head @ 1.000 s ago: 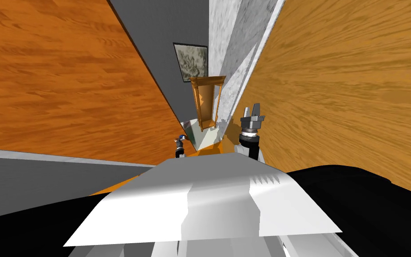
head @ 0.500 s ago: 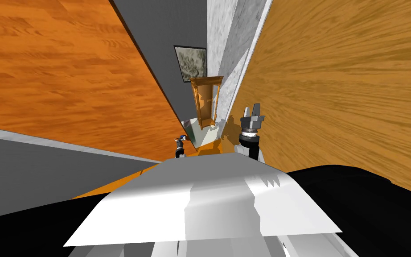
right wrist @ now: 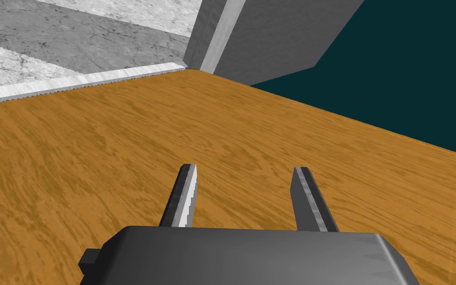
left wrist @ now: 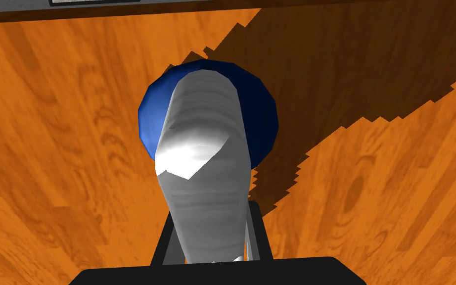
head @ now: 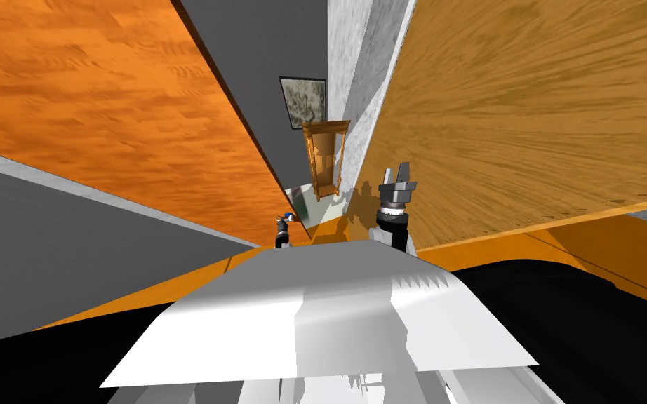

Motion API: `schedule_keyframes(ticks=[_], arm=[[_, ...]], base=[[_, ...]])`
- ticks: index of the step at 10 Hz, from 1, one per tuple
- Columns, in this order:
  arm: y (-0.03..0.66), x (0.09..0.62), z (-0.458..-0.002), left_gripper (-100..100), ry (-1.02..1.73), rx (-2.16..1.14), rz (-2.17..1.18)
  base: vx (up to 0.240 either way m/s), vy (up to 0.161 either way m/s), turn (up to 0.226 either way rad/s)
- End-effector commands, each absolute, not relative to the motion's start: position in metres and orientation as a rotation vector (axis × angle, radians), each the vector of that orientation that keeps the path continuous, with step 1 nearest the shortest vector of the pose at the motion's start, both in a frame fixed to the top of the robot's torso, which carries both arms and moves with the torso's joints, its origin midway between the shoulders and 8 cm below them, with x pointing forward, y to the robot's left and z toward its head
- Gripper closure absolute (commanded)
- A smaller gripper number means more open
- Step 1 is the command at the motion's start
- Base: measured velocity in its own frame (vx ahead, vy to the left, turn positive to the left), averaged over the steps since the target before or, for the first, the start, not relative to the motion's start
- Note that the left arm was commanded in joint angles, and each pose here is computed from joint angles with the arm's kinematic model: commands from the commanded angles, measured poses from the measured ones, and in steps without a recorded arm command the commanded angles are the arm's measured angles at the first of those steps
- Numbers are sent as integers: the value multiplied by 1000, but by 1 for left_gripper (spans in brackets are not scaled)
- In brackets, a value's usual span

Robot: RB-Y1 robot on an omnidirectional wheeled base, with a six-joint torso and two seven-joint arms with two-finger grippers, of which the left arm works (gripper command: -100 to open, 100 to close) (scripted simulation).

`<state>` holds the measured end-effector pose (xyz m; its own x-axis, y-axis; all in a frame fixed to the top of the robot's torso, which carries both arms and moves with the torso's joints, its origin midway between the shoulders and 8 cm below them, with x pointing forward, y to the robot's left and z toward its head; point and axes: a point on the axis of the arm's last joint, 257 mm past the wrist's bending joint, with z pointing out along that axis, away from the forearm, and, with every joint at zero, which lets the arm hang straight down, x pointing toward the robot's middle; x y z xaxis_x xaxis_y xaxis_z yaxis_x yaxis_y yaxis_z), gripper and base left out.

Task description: Pull the door open

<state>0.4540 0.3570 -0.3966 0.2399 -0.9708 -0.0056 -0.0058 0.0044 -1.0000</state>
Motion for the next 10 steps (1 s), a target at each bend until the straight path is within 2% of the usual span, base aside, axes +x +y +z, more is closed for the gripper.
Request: schedule_keyframes(ticks=[1,3,6,8,10], arm=[[373,451,-394,100,1036,-1308,-1014],[374,451,-394,100,1049,-1302,-1024],[365,453,-394,100,1073,-1295,-1069],[366,454,-392,100,1078,-1291,-1079],[365,449,-399,100,1085,-1303,-1071]], base=[[-241,27,-2],[-158,48,-67],[-64,71,-235],[113,24,-177],[115,21,-57]])
